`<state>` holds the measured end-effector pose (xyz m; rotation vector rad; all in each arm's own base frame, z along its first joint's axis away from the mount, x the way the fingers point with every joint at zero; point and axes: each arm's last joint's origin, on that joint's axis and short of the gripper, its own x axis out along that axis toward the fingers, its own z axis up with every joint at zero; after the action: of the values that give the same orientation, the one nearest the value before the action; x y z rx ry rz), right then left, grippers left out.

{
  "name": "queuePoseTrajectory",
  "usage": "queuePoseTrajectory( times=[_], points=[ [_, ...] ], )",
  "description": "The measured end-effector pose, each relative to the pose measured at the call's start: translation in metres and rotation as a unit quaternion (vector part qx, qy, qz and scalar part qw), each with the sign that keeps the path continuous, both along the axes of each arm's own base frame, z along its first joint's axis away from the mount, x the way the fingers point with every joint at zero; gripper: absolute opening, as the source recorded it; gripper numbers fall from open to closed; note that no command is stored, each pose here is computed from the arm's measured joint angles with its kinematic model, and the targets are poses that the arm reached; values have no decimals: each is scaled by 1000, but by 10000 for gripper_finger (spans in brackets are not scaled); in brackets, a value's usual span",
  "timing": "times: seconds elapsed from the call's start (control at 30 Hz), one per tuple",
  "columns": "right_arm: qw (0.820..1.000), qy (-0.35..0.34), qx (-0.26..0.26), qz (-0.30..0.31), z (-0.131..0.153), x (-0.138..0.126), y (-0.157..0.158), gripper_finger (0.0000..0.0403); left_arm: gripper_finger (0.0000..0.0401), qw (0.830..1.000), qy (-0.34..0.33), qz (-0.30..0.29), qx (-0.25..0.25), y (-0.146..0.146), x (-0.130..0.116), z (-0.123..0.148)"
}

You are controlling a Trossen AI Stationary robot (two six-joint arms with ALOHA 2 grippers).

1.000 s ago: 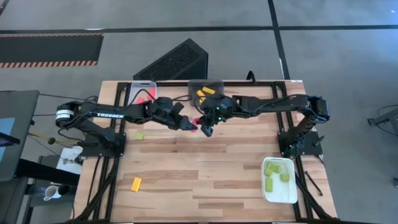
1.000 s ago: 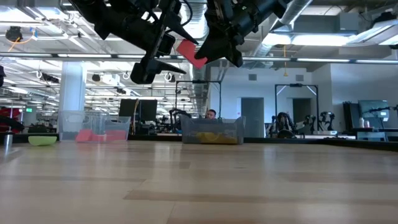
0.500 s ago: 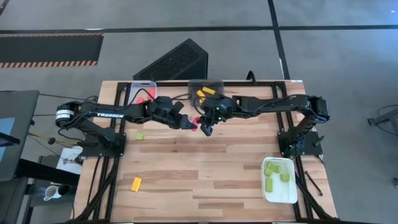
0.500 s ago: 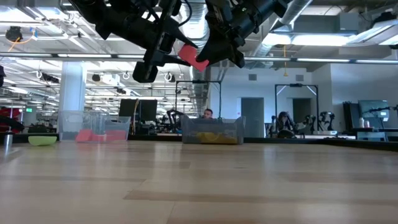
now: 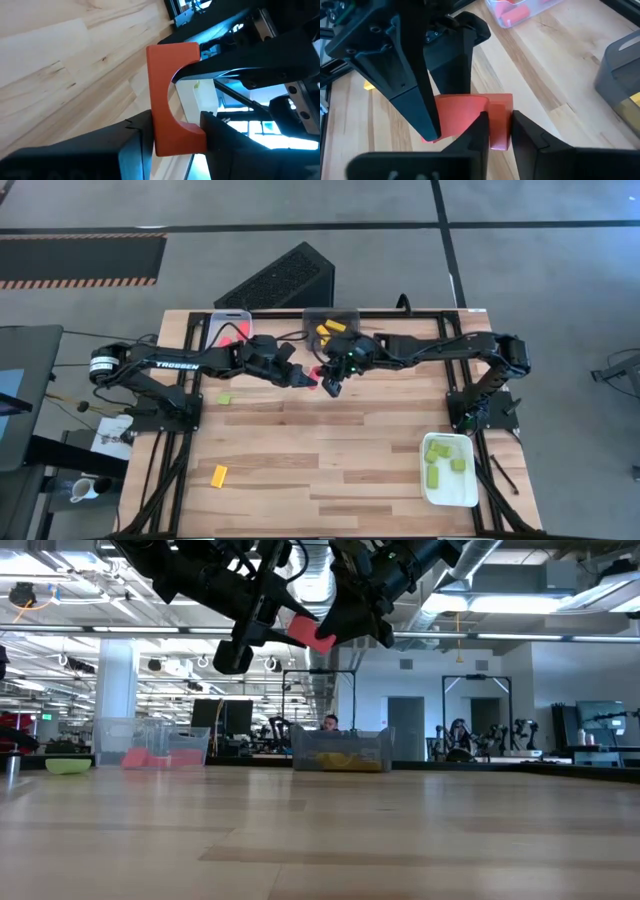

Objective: Sort & place blocks by color
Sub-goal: Put the pink block into the transparent bin

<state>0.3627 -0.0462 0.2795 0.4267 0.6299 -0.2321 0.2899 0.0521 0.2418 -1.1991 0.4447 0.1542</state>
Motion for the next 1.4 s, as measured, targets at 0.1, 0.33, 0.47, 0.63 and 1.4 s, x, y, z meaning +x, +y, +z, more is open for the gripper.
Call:
queuePoseTrajectory(
  times=[0.1, 0.33, 0.47, 0.63, 1.4],
  points=[
    [1000, -4, 2, 1, 4, -2, 1, 116, 101, 1000, -3, 2, 10, 1, 0, 0],
    [999, -36, 6, 11, 32, -22, 3, 211, 115, 999, -4, 28, 27, 15, -3, 1],
    [998, -59, 5, 21, 52, -38, 4, 242, 102, 998, 16, 51, 41, 34, -11, -2],
    [997, -72, -12, 22, 74, -63, 6, 248, 105, 988, 96, 96, 69, 63, -47, -1],
    [1000, 18, -12, 6, 44, -51, 9, 249, 166, 854, 437, 252, 131, 115, -172, -10]
  ],
)
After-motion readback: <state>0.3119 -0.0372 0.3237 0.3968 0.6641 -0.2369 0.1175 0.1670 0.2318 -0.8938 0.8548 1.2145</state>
